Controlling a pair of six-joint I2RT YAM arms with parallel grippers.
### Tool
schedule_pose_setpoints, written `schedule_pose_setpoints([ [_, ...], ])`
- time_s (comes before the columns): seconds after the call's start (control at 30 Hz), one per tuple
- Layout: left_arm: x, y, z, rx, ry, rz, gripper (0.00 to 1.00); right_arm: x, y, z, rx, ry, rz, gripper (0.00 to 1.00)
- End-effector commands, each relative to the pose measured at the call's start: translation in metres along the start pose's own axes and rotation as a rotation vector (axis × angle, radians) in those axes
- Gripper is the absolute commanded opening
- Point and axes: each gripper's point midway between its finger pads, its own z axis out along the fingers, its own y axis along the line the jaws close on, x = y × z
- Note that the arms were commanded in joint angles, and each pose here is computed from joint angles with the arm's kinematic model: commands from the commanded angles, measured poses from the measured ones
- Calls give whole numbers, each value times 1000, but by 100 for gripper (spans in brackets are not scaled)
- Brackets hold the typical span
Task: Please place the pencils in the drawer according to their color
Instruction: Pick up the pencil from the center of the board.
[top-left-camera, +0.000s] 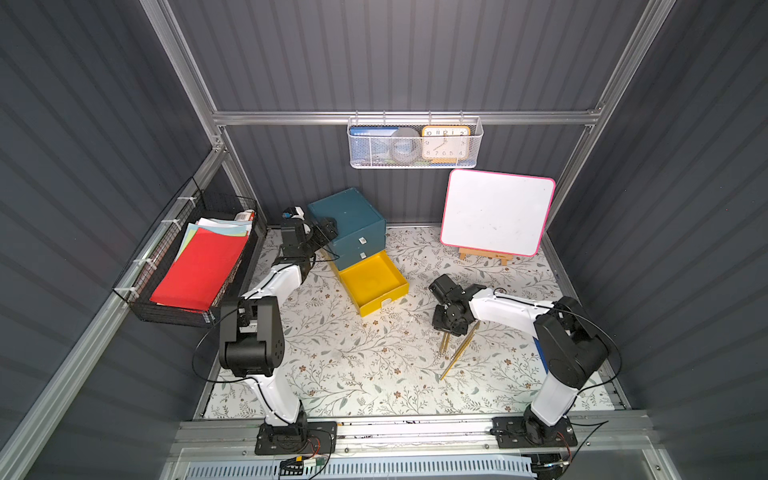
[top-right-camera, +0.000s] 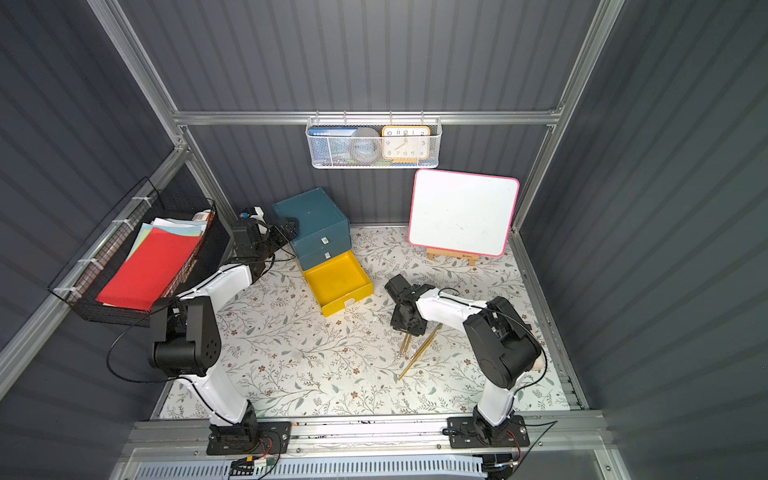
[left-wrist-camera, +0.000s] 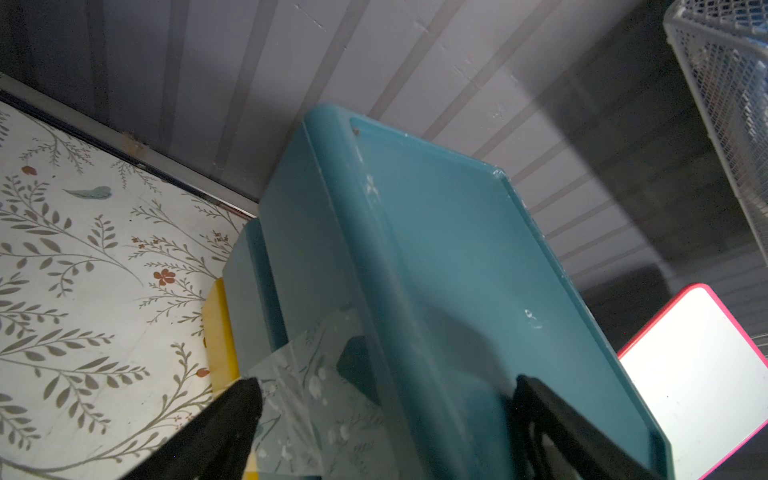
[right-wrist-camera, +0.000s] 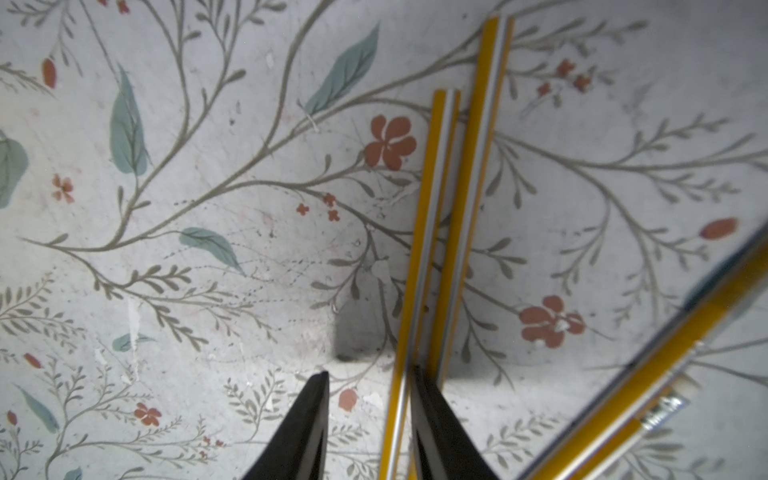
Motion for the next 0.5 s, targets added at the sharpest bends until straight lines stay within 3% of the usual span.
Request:
schedule_pose_setpoints([
  [0.0,34,8,1,-33,105,21,100,3,-7,9,26,22,5,37],
  [0.23,34,8,1,-35,106,23,100,7,-11,16,31,47,29,34],
  [0.47,33,8,1,-34,106,23,100,13,-16,25,55,82,43,25],
])
